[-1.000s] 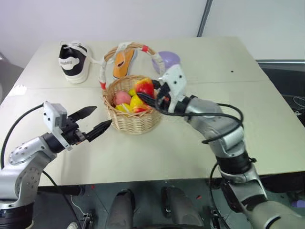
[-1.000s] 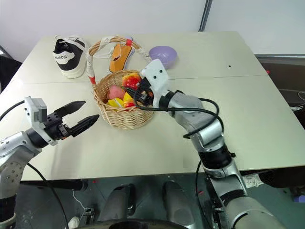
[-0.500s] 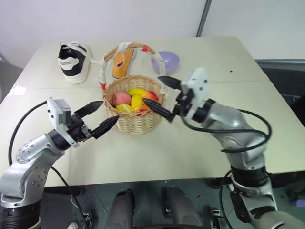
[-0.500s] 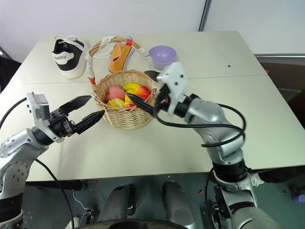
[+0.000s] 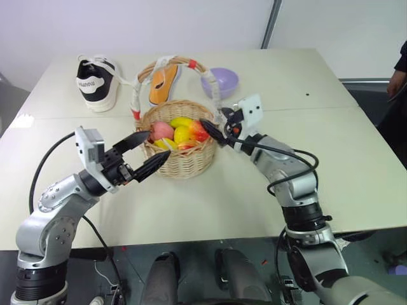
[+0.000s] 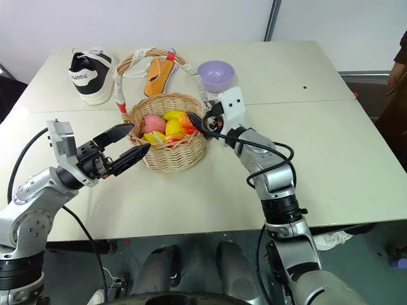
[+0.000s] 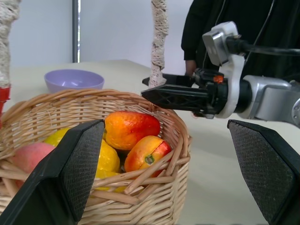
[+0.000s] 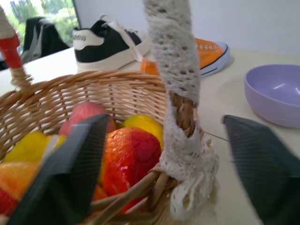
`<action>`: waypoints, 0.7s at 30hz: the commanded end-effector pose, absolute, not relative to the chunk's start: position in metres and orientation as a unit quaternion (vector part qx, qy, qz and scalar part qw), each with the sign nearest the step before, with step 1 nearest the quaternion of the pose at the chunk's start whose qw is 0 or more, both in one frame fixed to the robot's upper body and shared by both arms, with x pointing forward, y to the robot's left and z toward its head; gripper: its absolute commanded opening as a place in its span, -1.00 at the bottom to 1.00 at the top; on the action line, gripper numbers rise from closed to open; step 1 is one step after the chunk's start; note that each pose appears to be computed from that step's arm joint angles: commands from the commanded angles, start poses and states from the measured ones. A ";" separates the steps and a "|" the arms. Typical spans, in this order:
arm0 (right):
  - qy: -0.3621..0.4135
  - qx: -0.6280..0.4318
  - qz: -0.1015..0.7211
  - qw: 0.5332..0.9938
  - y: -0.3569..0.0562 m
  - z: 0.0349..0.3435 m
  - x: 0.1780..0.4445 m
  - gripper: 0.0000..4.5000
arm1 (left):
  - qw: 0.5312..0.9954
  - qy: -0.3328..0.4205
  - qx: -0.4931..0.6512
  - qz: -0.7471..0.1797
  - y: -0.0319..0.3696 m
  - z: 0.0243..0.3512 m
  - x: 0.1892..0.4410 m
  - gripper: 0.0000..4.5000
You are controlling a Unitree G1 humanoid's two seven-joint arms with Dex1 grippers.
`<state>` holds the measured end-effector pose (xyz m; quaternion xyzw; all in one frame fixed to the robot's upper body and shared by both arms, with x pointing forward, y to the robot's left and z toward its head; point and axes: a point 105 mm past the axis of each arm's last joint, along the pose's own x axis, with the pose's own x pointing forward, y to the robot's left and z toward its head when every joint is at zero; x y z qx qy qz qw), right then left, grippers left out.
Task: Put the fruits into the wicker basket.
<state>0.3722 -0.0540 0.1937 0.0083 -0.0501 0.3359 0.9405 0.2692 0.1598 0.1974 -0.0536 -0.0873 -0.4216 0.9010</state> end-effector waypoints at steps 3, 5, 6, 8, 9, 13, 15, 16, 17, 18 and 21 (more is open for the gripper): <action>-0.112 0.030 0.343 0.932 -0.057 0.219 0.362 -0.52 | 0.894 -0.118 -0.053 -0.429 0.148 0.207 0.259 1.00; -0.121 0.034 0.342 0.931 -0.058 0.224 0.360 -0.98 | 0.894 -0.118 -0.054 -0.429 0.145 0.206 0.260 1.00; -0.126 0.034 0.341 0.931 -0.060 0.226 0.359 -0.99 | 0.893 -0.118 -0.055 -0.430 0.143 0.206 0.261 1.00; -0.138 0.027 0.333 0.932 -0.066 0.229 0.356 -0.99 | 0.891 -0.120 -0.058 -0.433 0.141 0.205 0.262 1.00; -0.144 0.024 0.322 0.936 -0.074 0.232 0.355 -0.99 | 0.890 -0.120 -0.058 -0.436 0.140 0.205 0.262 1.00; -0.165 0.002 0.247 0.955 -0.121 0.244 0.354 -0.99 | 0.886 -0.123 -0.059 -0.443 0.135 0.206 0.266 1.00; -0.172 -0.020 0.181 0.968 -0.162 0.249 0.354 -0.99 | 0.882 -0.126 -0.064 -0.450 0.130 0.207 0.268 1.00; -0.171 -0.032 0.144 0.974 -0.184 0.250 0.354 -0.99 | 0.879 -0.126 -0.067 -0.455 0.127 0.207 0.269 1.00; -0.168 -0.044 0.111 0.978 -0.203 0.250 0.353 -0.99 | 0.877 -0.126 -0.069 -0.459 0.125 0.207 0.269 1.00; -0.164 -0.058 0.075 0.982 -0.222 0.249 0.354 -0.99 | 0.875 -0.125 -0.070 -0.462 0.122 0.206 0.270 1.00; -0.150 -0.075 -0.021 0.986 -0.270 0.246 0.354 -0.99 | 0.873 -0.128 -0.074 -0.466 0.116 0.206 0.275 1.00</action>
